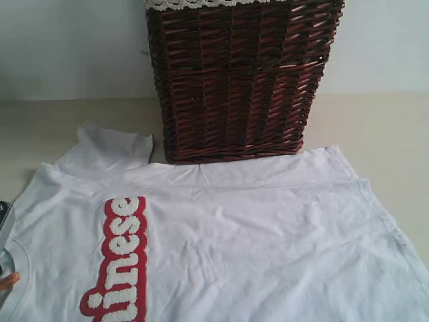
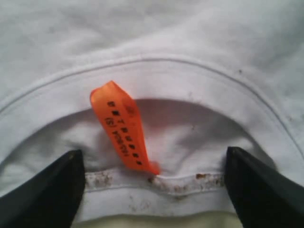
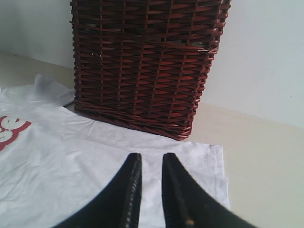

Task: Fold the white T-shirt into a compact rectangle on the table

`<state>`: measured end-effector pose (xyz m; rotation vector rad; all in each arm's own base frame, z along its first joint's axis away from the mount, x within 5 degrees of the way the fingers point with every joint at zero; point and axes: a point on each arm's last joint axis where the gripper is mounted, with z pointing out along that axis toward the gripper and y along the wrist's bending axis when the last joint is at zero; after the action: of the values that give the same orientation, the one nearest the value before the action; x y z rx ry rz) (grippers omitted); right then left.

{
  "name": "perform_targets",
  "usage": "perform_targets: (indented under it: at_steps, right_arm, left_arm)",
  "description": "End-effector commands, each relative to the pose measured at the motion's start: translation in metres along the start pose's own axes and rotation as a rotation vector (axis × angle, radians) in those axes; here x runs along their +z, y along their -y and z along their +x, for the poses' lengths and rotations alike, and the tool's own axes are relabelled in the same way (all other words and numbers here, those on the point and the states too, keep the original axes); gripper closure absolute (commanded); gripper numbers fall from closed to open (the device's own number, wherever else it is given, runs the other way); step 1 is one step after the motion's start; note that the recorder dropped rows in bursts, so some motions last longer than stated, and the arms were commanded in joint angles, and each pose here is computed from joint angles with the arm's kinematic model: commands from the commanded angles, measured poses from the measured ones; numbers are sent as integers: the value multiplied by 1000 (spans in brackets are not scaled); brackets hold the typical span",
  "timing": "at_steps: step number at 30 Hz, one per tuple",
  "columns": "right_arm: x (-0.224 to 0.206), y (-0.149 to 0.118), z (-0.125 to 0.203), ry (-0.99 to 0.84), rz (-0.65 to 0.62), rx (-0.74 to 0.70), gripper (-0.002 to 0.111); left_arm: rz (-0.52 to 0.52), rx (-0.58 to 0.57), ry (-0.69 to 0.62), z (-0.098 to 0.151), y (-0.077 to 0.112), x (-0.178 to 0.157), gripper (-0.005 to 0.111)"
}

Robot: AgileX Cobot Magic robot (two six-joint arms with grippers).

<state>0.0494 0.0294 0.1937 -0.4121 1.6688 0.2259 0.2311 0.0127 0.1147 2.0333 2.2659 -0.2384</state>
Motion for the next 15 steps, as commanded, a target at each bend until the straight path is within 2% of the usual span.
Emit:
perform_targets:
  at_steps: [1,15]
  right_arm:
    - [0,0,1,2,1,-7,91]
    - [0,0,1,2,1,-7,91]
  left_arm:
    - [27,-1,-2,1,1,8,28]
    - [32,-15,9,0,2,7,28]
